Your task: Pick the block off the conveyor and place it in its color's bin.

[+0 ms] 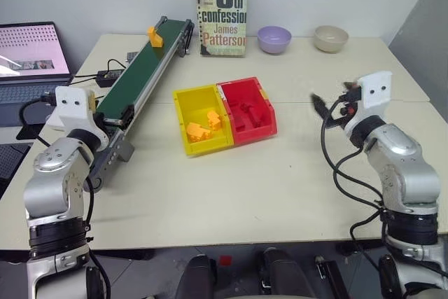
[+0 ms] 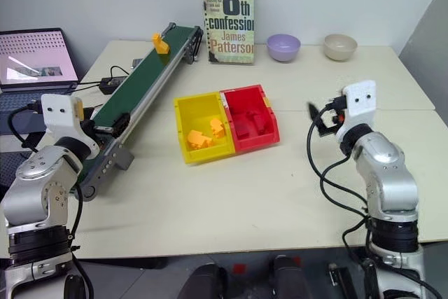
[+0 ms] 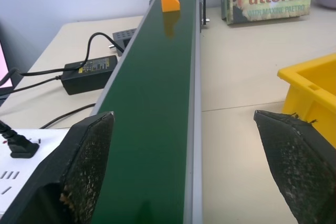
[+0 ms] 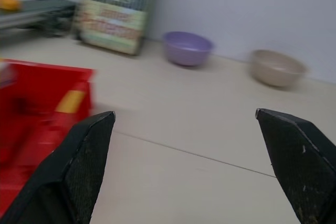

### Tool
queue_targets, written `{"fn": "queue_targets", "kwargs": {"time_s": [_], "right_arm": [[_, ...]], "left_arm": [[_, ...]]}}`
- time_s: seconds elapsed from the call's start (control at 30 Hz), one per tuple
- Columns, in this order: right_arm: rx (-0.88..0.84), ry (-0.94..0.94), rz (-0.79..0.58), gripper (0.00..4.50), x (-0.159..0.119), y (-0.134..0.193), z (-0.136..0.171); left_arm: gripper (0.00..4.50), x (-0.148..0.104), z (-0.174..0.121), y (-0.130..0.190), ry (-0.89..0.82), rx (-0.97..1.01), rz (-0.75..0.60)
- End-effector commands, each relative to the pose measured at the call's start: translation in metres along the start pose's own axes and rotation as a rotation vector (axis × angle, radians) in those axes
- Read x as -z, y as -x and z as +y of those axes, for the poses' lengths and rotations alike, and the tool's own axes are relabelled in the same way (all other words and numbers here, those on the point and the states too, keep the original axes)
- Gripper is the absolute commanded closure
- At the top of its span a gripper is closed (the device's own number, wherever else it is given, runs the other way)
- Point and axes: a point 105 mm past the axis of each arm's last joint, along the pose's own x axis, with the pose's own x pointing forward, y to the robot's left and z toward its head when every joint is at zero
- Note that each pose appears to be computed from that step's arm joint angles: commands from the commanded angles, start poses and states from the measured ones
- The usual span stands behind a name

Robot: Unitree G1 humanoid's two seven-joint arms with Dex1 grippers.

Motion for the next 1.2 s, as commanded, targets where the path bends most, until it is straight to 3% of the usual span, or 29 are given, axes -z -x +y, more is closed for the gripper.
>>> {"fn": "queue_targets", "kwargs": {"time_s": [0.03,0.6,0.97,1.2], "right_arm": [[-0.217,0.036,-0.052,0.0,-0.027,0.004,0.027],[-0.47,0.011,-0.105,0.0,-0.048,0.007,0.06],[-0.791,-0.036,-0.168,0.0,-0.076,0.022,0.111],[-0.836,-0.027,-0.174,0.0,-0.08,0.023,0.12]], "left_arm": [[0.06,-0.017,0.007,0.003,-0.005,-0.01,-0.052],[0.06,-0.016,0.018,0.012,0.061,-0.012,-0.065],[0.06,-0.01,0.029,0.002,0.112,-0.03,-0.065],[0.06,-0.007,0.026,0.002,0.12,-0.015,-0.063]]}}
